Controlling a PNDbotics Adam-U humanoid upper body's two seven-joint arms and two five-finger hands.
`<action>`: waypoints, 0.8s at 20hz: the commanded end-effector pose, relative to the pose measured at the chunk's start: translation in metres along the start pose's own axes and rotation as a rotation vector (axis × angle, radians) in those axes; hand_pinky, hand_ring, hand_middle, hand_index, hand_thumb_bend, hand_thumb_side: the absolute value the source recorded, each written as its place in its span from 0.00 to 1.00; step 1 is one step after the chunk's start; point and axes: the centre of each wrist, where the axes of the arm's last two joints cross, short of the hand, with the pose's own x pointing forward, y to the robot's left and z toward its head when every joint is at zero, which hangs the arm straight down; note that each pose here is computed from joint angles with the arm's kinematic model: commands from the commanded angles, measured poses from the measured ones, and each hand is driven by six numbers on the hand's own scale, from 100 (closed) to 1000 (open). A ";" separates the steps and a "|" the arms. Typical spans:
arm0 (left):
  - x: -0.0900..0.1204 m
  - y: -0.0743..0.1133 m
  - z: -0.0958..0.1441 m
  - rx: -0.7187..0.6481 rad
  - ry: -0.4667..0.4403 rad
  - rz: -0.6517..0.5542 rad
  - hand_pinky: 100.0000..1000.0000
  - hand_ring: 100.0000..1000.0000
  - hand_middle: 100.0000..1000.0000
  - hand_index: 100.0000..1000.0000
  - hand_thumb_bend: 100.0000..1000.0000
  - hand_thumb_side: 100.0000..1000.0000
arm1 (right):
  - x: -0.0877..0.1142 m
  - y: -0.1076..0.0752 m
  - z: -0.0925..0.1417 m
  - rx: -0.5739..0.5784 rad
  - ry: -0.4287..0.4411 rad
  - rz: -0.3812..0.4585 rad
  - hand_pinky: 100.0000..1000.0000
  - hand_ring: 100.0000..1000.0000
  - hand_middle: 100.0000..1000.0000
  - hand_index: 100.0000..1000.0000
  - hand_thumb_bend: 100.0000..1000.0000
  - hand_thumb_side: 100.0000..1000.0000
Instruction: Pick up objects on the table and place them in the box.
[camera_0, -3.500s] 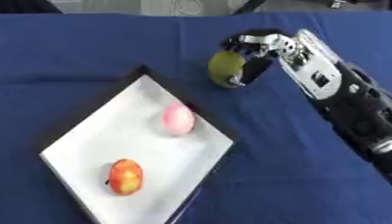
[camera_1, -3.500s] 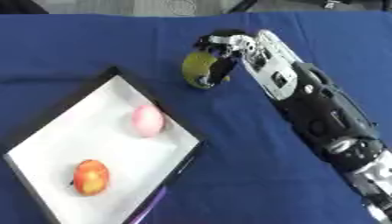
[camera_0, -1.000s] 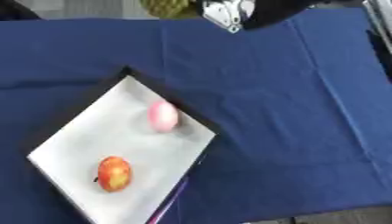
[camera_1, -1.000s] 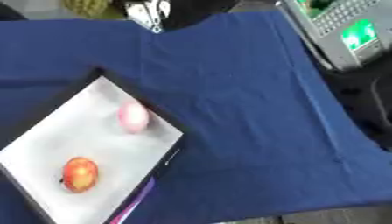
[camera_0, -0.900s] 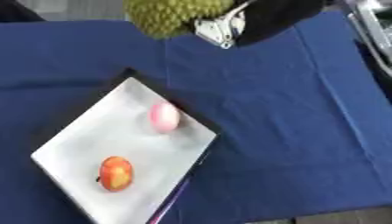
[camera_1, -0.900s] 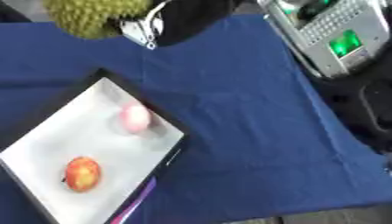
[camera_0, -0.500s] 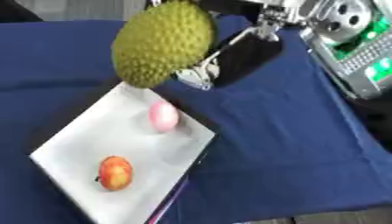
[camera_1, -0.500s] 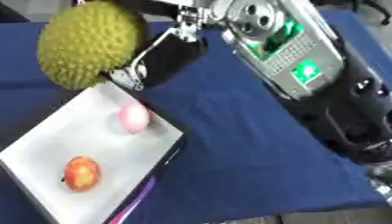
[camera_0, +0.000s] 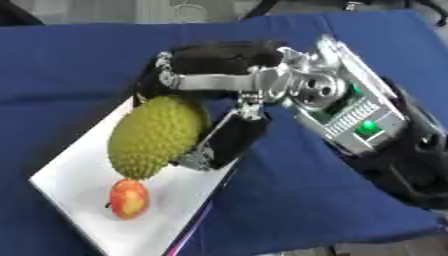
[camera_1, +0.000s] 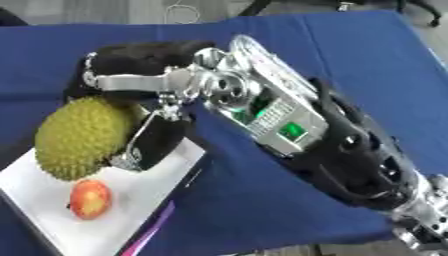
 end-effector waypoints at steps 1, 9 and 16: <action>0.012 0.004 -0.011 -0.007 -0.050 -0.009 0.80 0.74 0.64 0.77 0.37 0.51 | 0.008 -0.002 -0.001 -0.009 -0.006 0.016 0.79 0.65 0.54 0.62 0.00 0.03; 0.014 0.000 -0.012 -0.009 -0.052 0.010 0.80 0.74 0.64 0.77 0.37 0.51 | 0.010 0.004 -0.009 0.013 0.046 0.054 0.83 0.76 0.66 0.73 0.00 0.05; 0.013 -0.001 -0.011 -0.005 -0.048 0.009 0.80 0.74 0.64 0.77 0.37 0.51 | -0.010 0.016 -0.025 0.074 0.099 0.107 0.85 0.82 0.72 0.79 0.08 0.07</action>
